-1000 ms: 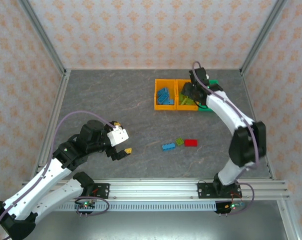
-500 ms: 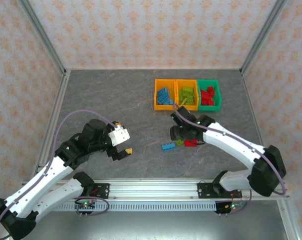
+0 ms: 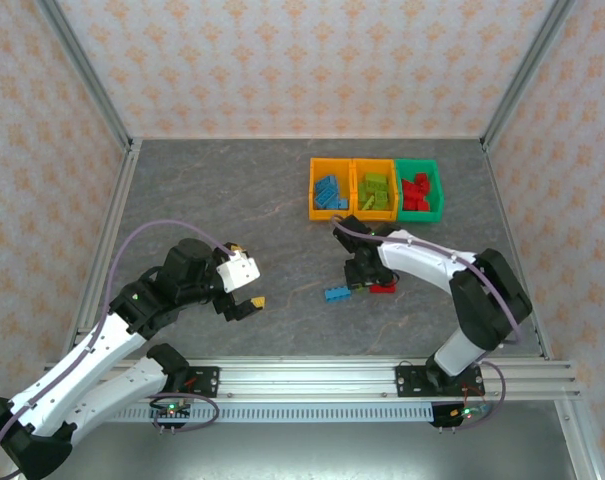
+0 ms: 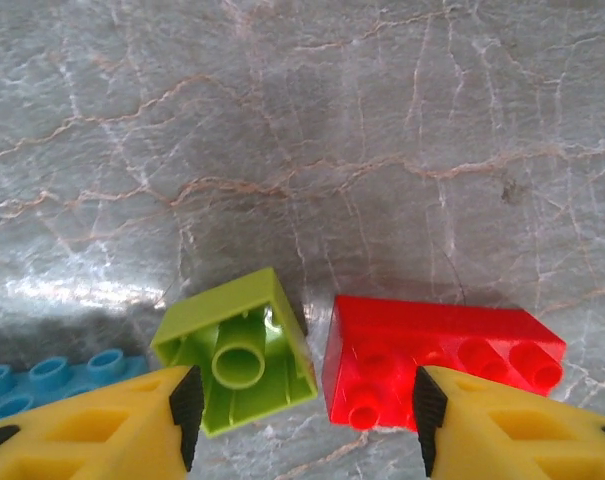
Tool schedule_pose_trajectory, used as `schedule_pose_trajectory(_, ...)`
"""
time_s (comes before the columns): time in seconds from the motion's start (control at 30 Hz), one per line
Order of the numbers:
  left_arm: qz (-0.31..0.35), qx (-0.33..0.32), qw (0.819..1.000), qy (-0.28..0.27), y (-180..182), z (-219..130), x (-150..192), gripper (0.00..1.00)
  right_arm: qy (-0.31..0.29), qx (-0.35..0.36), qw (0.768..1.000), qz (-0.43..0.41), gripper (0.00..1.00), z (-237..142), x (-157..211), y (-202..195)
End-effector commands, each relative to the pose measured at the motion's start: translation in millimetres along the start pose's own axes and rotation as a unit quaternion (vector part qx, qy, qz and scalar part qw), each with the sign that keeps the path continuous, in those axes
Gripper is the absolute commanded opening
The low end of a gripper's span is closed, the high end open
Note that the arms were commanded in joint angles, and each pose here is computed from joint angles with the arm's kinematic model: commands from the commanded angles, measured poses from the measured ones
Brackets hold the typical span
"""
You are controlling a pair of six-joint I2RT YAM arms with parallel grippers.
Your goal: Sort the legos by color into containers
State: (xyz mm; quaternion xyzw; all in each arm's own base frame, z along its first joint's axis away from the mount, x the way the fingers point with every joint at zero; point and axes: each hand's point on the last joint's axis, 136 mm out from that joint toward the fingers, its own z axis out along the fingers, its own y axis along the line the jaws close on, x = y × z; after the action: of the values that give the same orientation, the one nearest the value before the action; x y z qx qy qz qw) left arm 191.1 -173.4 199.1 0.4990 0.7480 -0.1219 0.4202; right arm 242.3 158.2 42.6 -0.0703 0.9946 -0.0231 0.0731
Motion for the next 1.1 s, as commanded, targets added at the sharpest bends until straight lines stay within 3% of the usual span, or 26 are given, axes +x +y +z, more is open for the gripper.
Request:
schedule_pose_trajectory(0.0, 0.002, -0.008, 1.000, -0.009, 2.3, -0.5, -0.2, 1.00, -0.005, -0.042, 0.999, -0.020, 0.62, -2.9, -9.3, 19.0)
schedule_pose_trajectory(0.33, 0.003, -0.008, 1.000, -0.009, 2.6, 0.1, -0.1, 1.00, 0.025, -0.039, 0.999, -0.023, 0.57, 19.1, -7.5, 19.8)
schedule_pose_trajectory(0.53, 0.004, -0.011, 1.000, -0.008, 3.1, -0.8, 1.0, 1.00, 0.027, -0.049, 0.998, -0.023, 0.35, 20.0, -16.3, 28.0)
schedule_pose_trajectory(0.67, 0.005, -0.014, 1.000, -0.012, 3.4, -2.2, 0.2, 1.00, 0.026, -0.044, 0.999, -0.018, 0.29, 15.0, -16.3, 25.3)
schedule_pose_trajectory(1.07, 0.005, -0.011, 1.000, -0.015, 2.3, -2.6, -1.3, 1.00, -0.085, -0.042, 0.995, 0.038, 0.26, -39.8, -35.6, 6.4)
